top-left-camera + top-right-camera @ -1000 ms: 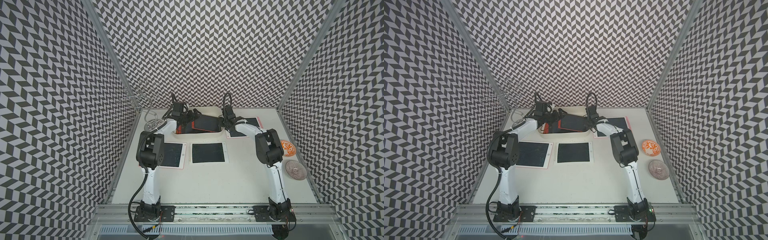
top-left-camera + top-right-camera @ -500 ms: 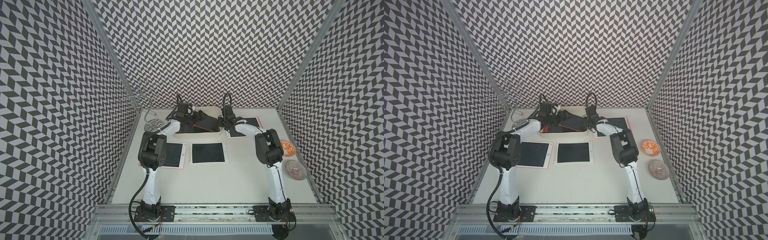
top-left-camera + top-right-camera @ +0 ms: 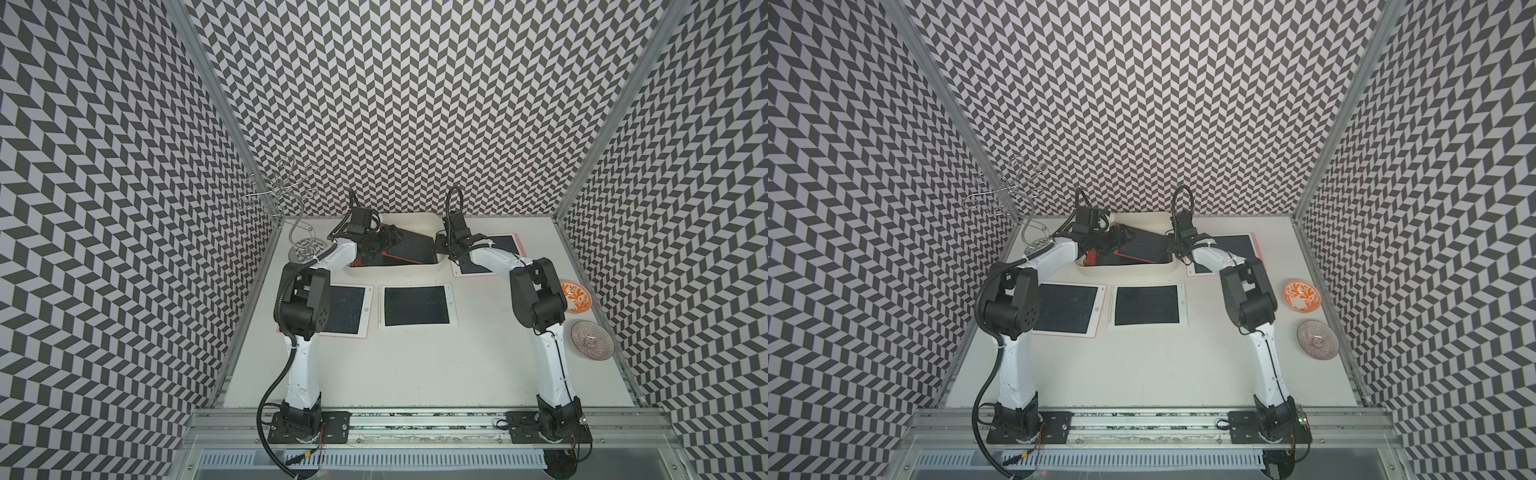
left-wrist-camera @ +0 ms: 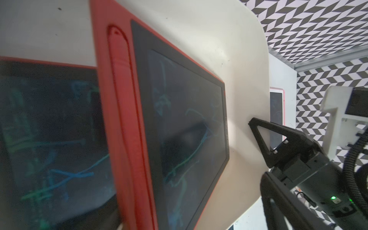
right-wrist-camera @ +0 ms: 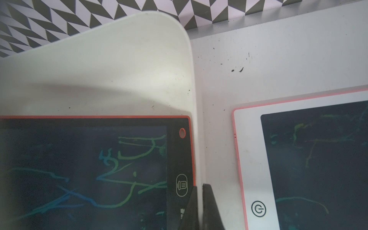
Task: Take out the writing tablet from the storage box
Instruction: Pick up the writing tablet from the storage box.
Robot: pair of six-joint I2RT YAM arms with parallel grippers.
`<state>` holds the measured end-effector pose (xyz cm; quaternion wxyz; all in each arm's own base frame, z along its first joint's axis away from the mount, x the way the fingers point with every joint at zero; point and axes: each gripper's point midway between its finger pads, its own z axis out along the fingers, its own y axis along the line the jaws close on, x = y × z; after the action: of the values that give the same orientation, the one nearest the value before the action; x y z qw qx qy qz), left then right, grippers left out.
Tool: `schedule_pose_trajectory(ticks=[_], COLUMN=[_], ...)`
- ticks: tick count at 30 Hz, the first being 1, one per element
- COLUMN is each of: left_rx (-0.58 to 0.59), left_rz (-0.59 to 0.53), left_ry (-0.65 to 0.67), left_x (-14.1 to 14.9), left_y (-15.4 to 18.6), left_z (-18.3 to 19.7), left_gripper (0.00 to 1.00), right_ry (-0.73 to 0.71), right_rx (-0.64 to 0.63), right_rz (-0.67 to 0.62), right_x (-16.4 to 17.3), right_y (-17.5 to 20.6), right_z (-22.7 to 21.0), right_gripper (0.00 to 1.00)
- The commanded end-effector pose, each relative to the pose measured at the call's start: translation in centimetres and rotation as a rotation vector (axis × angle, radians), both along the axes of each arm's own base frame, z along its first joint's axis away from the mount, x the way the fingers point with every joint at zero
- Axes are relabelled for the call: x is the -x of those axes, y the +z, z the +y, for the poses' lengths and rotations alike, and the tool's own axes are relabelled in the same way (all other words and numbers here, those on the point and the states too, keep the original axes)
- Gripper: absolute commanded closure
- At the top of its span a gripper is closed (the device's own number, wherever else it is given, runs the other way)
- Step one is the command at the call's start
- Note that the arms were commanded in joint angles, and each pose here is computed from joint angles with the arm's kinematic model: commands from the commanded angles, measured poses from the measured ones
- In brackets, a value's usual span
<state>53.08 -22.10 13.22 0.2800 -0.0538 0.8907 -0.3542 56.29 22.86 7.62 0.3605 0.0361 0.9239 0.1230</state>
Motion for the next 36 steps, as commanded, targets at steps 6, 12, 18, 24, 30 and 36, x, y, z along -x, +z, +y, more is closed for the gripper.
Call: schedule_pose_trajectory(ticks=[6, 12, 18, 24, 30, 36], left_rx=[-0.042, -0.050, -0.048, -0.045, -0.013, 0.017], left_rz=[-0.047, -0.040, -0.028, -0.021, -0.010, -0.025], left_ry=[0.021, 0.025, 0.024, 0.025, 0.014, 0.008], left_x=[0.2, 0.3, 0.4, 0.4, 0.6, 0.8], left_y=[2.3, 2.0, 1.5, 1.3, 1.3, 2.5], left_z=[1.7, 2.0, 2.0, 2.0, 1.6, 1.3], left_gripper=[0.30, 0.44, 0.58, 0.76, 0.97, 1.00], right_ry=[0.035, 0.034, 0.033, 0.034, 0.033, 0.030], right_rx=[-0.041, -0.041, -0.042, -0.043, -0.045, -0.044], right_rz=[0.042, 0.040, 0.038, 0.033, 0.037, 0.035], right_x=[1.5, 1.5, 1.5, 1.3, 1.4, 1.3], right_y=[-0.7, -0.6, -0.4, -0.2, -0.4, -0.3], right_z=[1.4, 1.4, 1.4, 1.4, 1.5, 1.4], right_gripper=[1.00, 1.00, 1.00, 1.00, 1.00, 1.00])
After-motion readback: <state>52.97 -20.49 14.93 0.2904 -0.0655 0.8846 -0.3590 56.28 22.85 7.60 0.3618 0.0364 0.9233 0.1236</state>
